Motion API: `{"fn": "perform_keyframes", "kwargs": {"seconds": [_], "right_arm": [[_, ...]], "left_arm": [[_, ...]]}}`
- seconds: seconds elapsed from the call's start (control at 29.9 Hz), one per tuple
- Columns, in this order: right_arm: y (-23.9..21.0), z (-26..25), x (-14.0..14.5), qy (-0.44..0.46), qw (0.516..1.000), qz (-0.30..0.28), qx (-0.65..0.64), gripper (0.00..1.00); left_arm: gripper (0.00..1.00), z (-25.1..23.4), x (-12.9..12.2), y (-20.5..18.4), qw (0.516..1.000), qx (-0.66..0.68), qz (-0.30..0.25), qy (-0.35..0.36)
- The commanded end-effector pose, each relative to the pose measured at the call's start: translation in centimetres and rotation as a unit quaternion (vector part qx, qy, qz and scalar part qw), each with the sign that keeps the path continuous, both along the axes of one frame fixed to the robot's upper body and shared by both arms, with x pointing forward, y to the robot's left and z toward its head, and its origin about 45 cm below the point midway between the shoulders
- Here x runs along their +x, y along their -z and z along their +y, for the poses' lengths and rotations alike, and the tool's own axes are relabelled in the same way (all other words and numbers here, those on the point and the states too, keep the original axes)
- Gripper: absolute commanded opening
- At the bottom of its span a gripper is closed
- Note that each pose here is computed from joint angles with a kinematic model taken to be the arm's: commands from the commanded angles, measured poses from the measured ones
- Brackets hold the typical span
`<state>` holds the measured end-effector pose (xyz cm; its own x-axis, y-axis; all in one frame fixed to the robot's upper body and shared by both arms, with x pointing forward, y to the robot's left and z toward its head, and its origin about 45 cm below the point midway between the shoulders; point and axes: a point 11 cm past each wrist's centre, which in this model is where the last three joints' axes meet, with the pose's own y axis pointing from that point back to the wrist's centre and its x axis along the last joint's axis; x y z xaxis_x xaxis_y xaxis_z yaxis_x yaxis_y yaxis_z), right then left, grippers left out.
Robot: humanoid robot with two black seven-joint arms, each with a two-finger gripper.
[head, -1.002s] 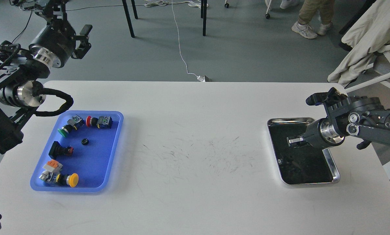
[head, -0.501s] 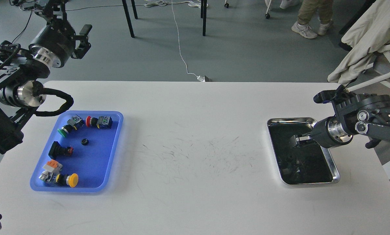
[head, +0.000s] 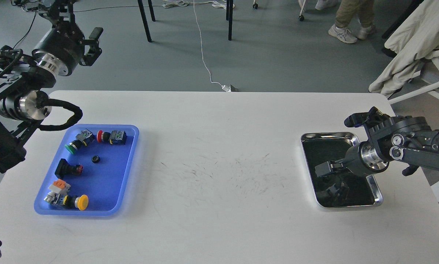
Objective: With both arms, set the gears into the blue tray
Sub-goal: 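Grasp another small black part on the mat with the right gripper, then carry the black part to the table center and release it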
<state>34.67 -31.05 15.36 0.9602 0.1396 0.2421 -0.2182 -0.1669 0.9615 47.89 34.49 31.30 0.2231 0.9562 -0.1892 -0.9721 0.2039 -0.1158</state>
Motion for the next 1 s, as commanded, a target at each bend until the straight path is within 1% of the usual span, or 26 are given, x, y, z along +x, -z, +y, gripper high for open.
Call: {"fn": "perform_keyframes", "kwargs": {"seconds": [0.0, 0.07, 0.17, 0.23, 0.27, 0.3, 0.33, 0.37, 0.4, 0.43, 0.84, 0.97], "right_arm": [[0.4, 0.4, 0.0, -0.005, 1.0, 0.003, -0.002, 0.77], [0.5, 0.5, -0.1, -0.008, 1.0, 0.005, -0.003, 0.62], [0.5, 0.6, 0.0, -0.01, 1.0, 0.004, -0.002, 0.46], [0.3, 0.6, 0.1, -0.011, 1.0, 0.003, -0.003, 0.38], [0.4, 0.5, 0.0, -0.012, 1.0, 0.003, -0.005, 0.37], [0.4, 0.5, 0.0, -0.013, 1.0, 0.004, -0.006, 0.34], [0.4, 0.4, 0.0, -0.014, 1.0, 0.005, -0.007, 0.27], [0.5, 0.5, -0.1, -0.015, 1.0, 0.006, -0.007, 0.15], [0.5, 0.5, -0.1, -0.016, 1.0, 0.006, -0.007, 0.07], [0.4, 0.5, -0.1, -0.017, 1.0, 0.006, -0.005, 0.02], [-0.8, 1.1, 0.8, -0.025, 1.0, -0.008, 0.001, 0.01], [-4.2, 2.3, 2.9, -0.032, 0.998, -0.045, 0.014, 0.01]], "left_arm": [[0.98, 0.0, 0.0, 0.0, 1.0, 0.0, -0.001, 0.0], [0.98, 0.0, 0.0, 0.0, 1.0, -0.001, 0.0, 0.0], [0.98, -0.1, 0.0, 0.0, 1.0, -0.001, -0.001, 0.0], [0.98, 0.0, 0.0, 0.0, 1.0, -0.001, -0.001, 0.0], [0.98, 0.0, 0.0, 0.0, 1.0, 0.0, -0.001, 0.0], [0.98, 0.0, 0.0, 0.0, 1.0, 0.0, -0.001, 0.0], [0.98, 0.0, 0.0, 0.0, 1.0, 0.0, -0.001, 0.0], [0.98, 0.0, 0.0, 0.0, 1.0, 0.0, 0.0, 0.0], [0.98, 0.0, 0.0, 0.0, 1.0, 0.0, -0.001, 0.0], [0.98, 0.0, 0.0, 0.0, 1.0, 0.0, -0.001, 0.0], [0.98, 0.1, 0.0, 0.0, 1.0, 0.001, 0.0, -0.001], [0.98, 0.1, 0.0, 0.0, 1.0, 0.001, 0.0, -0.001]]}}
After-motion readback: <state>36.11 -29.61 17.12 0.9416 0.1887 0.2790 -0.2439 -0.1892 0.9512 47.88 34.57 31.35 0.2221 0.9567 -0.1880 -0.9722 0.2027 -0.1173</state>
